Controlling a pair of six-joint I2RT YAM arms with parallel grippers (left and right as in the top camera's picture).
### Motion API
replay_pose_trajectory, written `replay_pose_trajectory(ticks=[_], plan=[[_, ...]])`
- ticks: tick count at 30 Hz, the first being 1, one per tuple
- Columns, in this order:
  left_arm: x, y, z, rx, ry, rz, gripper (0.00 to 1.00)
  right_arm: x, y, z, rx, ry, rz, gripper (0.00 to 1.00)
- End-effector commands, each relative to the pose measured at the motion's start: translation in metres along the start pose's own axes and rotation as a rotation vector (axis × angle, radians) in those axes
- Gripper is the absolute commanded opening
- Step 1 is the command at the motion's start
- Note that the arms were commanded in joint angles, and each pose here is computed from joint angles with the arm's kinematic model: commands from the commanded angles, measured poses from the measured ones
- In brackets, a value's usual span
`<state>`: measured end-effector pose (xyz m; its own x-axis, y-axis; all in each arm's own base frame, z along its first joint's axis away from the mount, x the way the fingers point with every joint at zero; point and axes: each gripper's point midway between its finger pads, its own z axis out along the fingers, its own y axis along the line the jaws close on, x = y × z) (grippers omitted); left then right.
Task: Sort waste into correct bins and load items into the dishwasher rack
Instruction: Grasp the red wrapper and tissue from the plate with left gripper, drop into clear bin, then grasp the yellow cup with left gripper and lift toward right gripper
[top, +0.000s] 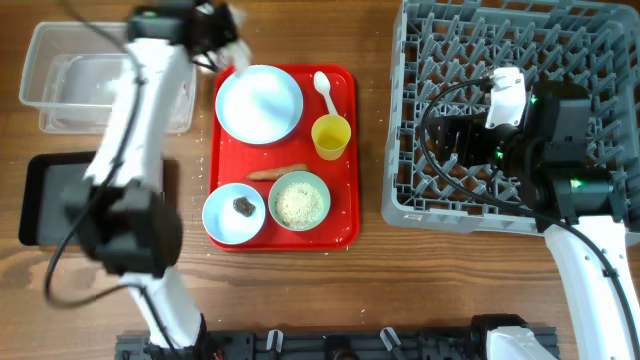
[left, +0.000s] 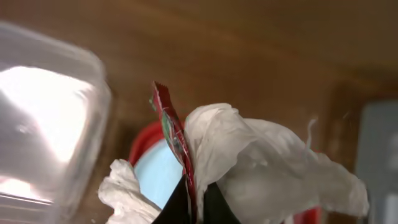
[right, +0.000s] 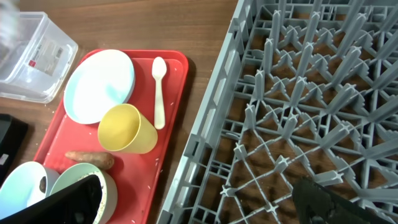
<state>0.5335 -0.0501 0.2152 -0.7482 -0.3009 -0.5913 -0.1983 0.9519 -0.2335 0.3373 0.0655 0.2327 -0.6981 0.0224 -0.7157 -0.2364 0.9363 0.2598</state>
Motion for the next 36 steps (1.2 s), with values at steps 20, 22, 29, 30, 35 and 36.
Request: replay_pose_trajectory(ticks=[20,22,29,30,35,36], plan=[[-0.075,0.088,-0.024,0.123,-0.169,-0.048,1.0,-0.006,0.007,-0.002,-0.027,-0.007,0.008,1.0],[-0.039,0.054,-0.037,0.174,-0.036,-0.027,1.0,-0.006,0.007,-0.002,-0.027,-0.006,0.04,1.0],[0.129,-0.047,-0.018,0.323,0.451,0.397,0.93,-0.005,0.007,-0.002,-0.027,-0.005,0.042,1.0],[0.144,-0.053,-0.013,0.305,0.472,0.45,0.93,-0.005,0.006,-0.002,-0.027,-0.004,0.042,1.0],[0.188,-0.073,0.005,0.298,0.542,0.532,0.93,-0.005,0.007,-0.002,-0.027,-0.002,0.06,1.0],[0.198,-0.08,0.009,0.305,0.557,0.553,0.93,-0.005,0.006,-0.002,-0.027,-0.002,0.065,1.0]])
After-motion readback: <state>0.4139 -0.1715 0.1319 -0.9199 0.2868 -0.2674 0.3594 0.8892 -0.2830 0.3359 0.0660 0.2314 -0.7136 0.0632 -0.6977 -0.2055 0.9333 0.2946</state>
